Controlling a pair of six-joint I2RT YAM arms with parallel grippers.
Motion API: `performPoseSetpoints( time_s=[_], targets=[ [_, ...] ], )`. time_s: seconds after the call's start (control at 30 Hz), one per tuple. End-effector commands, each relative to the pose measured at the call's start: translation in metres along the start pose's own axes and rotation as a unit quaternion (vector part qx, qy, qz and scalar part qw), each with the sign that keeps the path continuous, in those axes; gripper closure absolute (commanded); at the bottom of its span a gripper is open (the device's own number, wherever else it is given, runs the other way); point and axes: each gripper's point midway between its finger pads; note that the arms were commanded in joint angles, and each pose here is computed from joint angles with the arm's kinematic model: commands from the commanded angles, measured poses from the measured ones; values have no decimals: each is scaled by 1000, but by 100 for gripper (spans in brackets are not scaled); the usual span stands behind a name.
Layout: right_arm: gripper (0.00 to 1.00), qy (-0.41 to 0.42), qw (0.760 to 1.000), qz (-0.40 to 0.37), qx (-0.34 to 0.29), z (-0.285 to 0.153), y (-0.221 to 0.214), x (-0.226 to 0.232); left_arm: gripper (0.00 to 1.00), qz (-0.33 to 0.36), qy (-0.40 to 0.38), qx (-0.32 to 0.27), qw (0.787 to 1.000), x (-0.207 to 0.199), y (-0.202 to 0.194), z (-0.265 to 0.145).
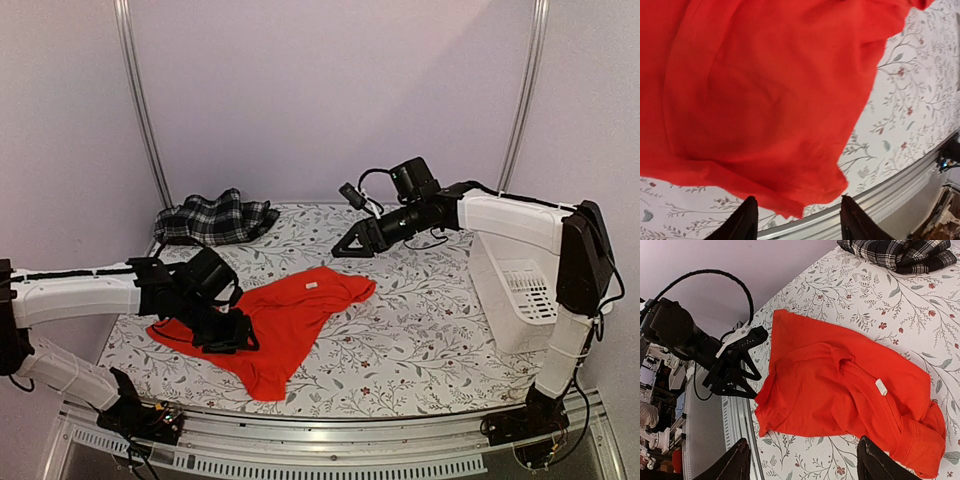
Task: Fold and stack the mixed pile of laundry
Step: Move the crumpled T-shirt to the center of the board.
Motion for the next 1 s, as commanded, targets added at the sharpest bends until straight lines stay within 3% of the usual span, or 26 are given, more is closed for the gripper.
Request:
performPoseSetpoints(
  time_s=[0.0, 0.1, 0.27, 0.53, 0.6, 0.77, 0.97],
  targets=[
    [28, -61, 998, 22, 16, 7, -6, -30, 35, -128, -16, 1, 992, 24, -36, -2],
    [29, -78, 995, 47, 31, 21, -8, -50, 28, -148, -37, -14, 988, 27, -38, 3],
    [28, -96, 991, 71, 60, 52, -14, -80, 25, -139, -57, -2, 989, 17, -38, 16],
    [28, -153, 981, 76, 92, 86, -24, -128, 26, -130, 11, 45, 990, 23, -40, 41],
    [28, -180, 975, 79, 104, 89, -33, -145, 34, -130, 29, 61, 989, 25, -42, 46],
    [33, -241, 953, 98, 153, 85, -76, -178, 71, -103, 45, 47, 993, 16, -24, 38],
    [40, -275, 930, 117, 215, 62, -135, -183, 100, -17, 32, 26, 999, -27, 24, 14]
  ],
)
Point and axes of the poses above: each gripper's point midway between its finger pads, its own z axis out along the fingers, its own x axis along the line the jaws close on, y = z × x, and after that the axes turned 8 degrees about z, right-handed
